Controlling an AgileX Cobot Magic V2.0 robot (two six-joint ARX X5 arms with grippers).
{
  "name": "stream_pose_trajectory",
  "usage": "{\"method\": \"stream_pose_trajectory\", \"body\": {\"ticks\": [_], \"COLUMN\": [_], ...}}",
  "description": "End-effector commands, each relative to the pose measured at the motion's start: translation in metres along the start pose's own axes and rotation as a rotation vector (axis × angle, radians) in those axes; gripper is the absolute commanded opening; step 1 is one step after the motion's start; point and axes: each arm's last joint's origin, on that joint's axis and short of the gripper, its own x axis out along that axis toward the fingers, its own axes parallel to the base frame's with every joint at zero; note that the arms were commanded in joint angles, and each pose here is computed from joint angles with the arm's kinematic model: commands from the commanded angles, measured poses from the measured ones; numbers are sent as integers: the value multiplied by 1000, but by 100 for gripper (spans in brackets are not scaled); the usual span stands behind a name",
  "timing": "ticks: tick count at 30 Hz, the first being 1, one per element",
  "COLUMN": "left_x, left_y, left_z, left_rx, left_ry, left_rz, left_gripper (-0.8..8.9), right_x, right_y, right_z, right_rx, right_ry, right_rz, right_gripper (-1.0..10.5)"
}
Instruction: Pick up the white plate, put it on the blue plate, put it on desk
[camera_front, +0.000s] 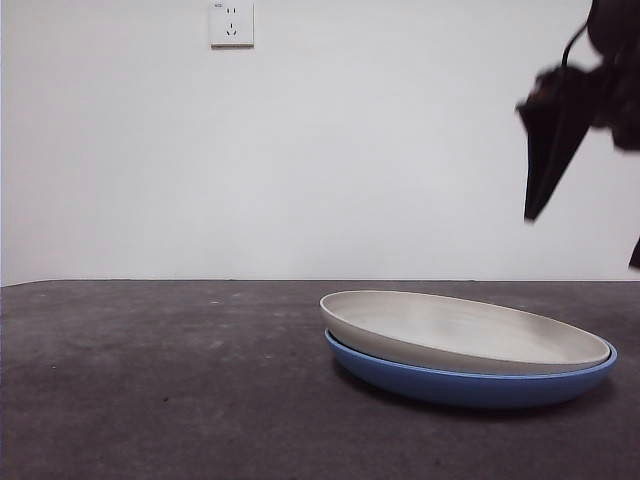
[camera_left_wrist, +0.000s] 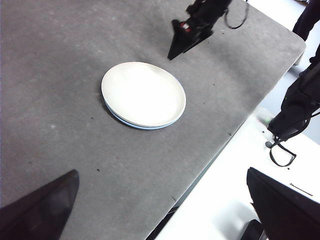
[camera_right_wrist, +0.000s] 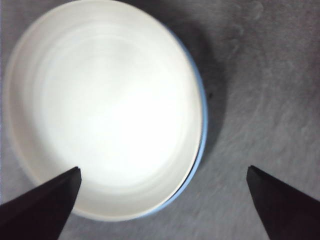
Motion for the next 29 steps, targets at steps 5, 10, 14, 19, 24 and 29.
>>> {"method": "stream_pose_trajectory", "body": {"ticks": [5, 10, 14, 19, 24, 29], "left_x": [-1, -1, -1, -1, -1, -1], "left_y": [-1, -1, -1, -1, -1, -1], "left_z": [2, 3, 3, 3, 3, 3], "left_rx": [19, 19, 19, 19, 19, 19], "left_ry": [-13, -13, -13, -13, -13, -13], "left_rz": [-2, -2, -2, -2, -2, -2], "left_gripper": [572, 572, 572, 572, 572, 572], "right_x": [38, 56, 64, 70, 71, 72], "right_y": [-14, -23, -26, -28, -28, -29], "right_z": [20, 24, 26, 28, 28, 28], "right_rx": [-11, 7, 5, 8, 8, 11], "right_ry": [46, 86, 96, 97, 96, 102], "right_rz": [55, 54, 75, 98, 98, 98], "right_gripper": [684, 684, 683, 585, 518, 437]}}
